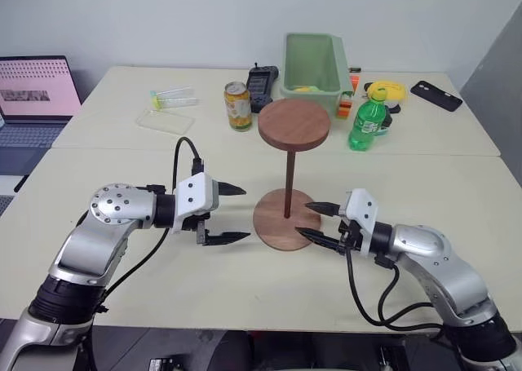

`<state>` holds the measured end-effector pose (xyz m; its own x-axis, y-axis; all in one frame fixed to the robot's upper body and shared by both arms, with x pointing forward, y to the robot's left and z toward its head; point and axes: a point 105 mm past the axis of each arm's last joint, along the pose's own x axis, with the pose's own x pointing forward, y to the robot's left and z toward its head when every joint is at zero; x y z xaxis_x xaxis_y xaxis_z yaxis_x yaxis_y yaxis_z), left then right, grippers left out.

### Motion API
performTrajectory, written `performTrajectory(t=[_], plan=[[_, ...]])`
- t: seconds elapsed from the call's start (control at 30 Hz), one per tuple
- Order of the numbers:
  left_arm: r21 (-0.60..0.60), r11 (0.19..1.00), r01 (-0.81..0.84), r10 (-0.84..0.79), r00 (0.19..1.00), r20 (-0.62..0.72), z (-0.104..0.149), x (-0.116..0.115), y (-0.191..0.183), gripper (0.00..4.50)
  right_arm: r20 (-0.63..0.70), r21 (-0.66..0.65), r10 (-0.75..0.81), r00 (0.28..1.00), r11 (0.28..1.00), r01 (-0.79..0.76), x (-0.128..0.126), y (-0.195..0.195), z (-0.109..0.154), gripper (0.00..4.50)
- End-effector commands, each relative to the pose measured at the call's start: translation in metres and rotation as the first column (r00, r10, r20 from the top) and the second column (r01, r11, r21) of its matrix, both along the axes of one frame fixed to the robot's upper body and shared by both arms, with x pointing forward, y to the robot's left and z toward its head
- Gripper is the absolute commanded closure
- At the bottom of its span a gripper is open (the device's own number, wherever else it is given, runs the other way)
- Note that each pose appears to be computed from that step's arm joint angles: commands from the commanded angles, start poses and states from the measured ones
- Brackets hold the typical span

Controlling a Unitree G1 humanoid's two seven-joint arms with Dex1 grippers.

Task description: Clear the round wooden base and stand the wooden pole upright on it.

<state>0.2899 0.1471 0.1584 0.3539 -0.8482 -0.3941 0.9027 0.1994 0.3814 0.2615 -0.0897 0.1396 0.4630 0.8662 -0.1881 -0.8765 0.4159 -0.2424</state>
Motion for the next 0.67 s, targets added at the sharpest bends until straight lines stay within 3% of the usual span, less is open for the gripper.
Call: performTrajectory(t=[0.03,0.13,0.23,0.43,0.67], plan=[[-0.081,0.983,-0.164,0.171,0.981,0.092,0.026,0.022,0.027,0.0,0.083,0.021,-0.055,0.995,0.998,0.053,0.0,-0.026,0.035,1.46],[-0.102,0.961,-0.258,0.27,0.952,0.145,0.034,0.031,0.045,0.0,0.109,0.003,-0.114,0.987,0.993,0.115,0.002,-0.047,0.046,0.75],[-0.087,0.95,-0.301,0.31,0.943,0.119,0.033,0.025,0.058,0.0,0.104,-0.038,-0.13,0.986,0.99,0.135,-0.004,-0.065,0.054,0.1],[0.051,0.942,-0.332,0.328,0.942,0.066,0.017,0.007,0.073,0.0,0.076,-0.122,-0.139,0.987,0.982,0.147,-0.017,-0.095,0.065,0.1],[0.033,0.94,-0.34,0.337,0.939,0.076,0.014,0.013,0.074,0.0,0.124,-0.151,-0.171,0.978,0.97,0.189,-0.009,-0.108,0.071,0.1]])
